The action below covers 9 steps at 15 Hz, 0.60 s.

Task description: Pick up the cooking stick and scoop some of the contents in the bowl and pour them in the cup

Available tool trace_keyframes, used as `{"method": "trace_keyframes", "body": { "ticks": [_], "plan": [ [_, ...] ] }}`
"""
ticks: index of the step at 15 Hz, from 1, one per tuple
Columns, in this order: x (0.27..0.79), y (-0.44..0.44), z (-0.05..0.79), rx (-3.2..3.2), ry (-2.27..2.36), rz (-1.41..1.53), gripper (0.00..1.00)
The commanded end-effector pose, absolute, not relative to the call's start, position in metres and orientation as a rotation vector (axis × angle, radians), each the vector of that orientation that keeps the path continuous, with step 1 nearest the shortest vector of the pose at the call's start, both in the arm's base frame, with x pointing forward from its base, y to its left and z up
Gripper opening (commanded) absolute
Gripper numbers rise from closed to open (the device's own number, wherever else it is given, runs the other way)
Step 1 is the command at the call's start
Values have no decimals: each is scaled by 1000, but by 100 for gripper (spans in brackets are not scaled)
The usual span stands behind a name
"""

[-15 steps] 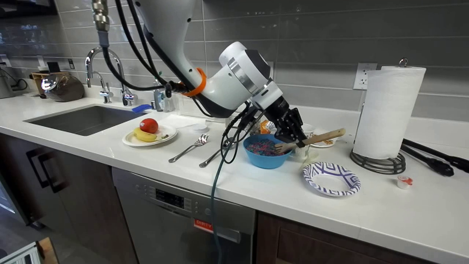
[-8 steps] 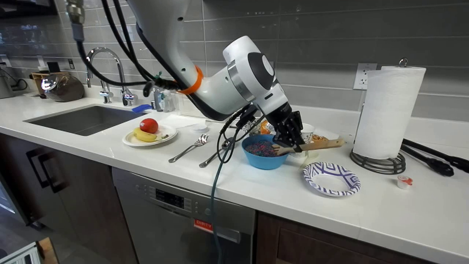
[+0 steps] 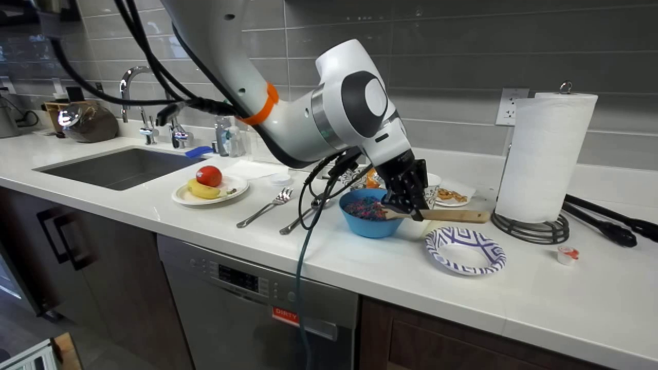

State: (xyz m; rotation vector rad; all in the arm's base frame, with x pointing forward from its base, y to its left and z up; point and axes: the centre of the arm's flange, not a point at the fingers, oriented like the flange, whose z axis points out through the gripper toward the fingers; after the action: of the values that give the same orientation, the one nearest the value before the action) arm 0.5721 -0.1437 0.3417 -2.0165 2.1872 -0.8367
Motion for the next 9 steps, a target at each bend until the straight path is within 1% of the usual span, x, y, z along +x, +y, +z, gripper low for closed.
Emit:
{"method": "trace_keyframes", "body": {
  "ticks": [1, 9],
  "plan": [
    [559, -152, 344, -1997, 2181, -772, 6],
    [572, -162, 335, -1915, 2201, -668, 6]
  ]
}}
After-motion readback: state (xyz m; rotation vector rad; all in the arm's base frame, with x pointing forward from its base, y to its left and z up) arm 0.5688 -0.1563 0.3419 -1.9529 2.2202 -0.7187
